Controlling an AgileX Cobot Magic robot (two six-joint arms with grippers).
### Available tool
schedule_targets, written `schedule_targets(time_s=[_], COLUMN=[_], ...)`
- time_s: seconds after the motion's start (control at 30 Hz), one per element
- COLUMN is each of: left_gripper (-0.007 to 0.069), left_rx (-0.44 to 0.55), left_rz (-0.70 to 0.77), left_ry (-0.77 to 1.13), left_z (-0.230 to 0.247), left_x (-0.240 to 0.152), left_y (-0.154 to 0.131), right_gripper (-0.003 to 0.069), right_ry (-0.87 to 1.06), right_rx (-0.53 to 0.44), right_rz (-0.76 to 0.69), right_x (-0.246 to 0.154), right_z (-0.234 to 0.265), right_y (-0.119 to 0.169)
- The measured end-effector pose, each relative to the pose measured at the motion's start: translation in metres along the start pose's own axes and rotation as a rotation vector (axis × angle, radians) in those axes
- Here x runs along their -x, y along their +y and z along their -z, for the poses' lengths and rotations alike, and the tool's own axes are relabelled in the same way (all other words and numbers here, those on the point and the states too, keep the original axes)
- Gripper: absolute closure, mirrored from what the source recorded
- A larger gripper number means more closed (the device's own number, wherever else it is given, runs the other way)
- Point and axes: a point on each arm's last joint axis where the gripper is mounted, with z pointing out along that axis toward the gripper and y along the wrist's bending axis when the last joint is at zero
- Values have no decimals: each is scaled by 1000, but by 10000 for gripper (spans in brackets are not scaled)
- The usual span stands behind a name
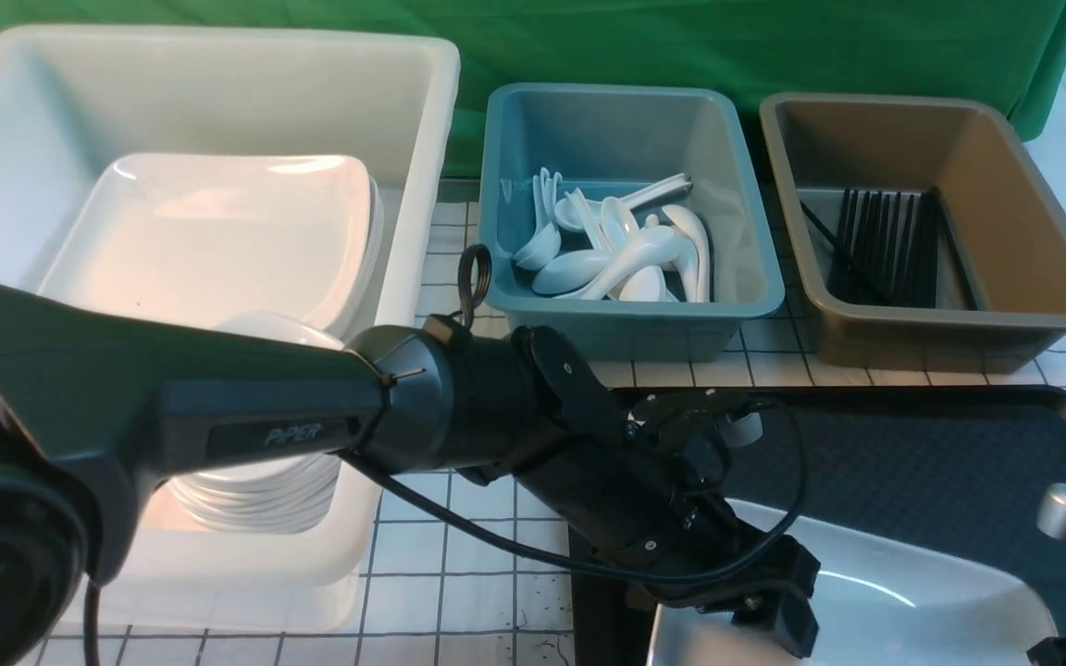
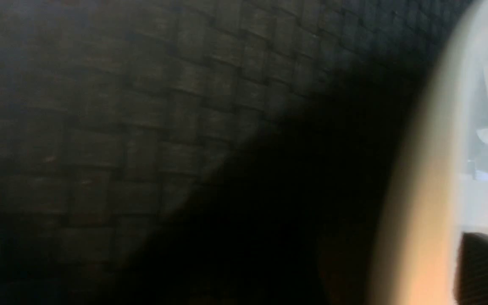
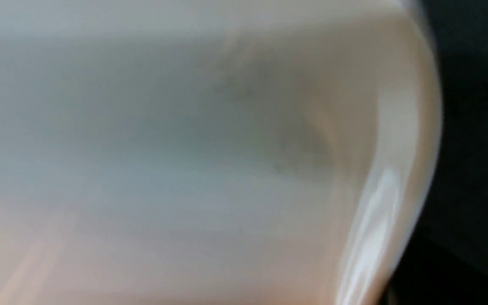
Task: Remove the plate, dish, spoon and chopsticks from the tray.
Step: Use the left arm to grab a plate from the dinner plate, then use the left arm to put the plate into the large storage box on the left
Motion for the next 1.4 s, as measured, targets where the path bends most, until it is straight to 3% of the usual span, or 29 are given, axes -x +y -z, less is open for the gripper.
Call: schedule_targets(time_s=[0.13, 0.33, 0.5, 0.63, 1.03, 1.2, 1.4], left_gripper=[397, 400, 419, 554, 555, 555, 555], left_rx=[-60, -111, -189, -227, -286, -179, 99], left_rz=[62, 61, 68, 55, 46, 117, 426], left_ry=[-7, 12, -23, -136, -558, -864, -1198], left_z=[8, 19, 52, 104, 263, 355, 436], left_x=[4, 8, 18, 30, 28, 17, -21], left_y=[1, 10, 16, 17, 15, 53, 136], right_gripper=[629, 629, 629, 629, 629, 627, 621], right_ry=[1, -9, -155, -286, -563, -574, -577], right_rx=[-8, 19, 34, 13, -38, -41, -27], right_rz=[32, 29, 46, 68, 136, 137, 87], right_x=[-1, 3, 13, 8, -27, -30, -30], right_z=[-1, 6, 33, 57, 107, 108, 108], right_y=[-1, 2, 12, 18, 36, 37, 37])
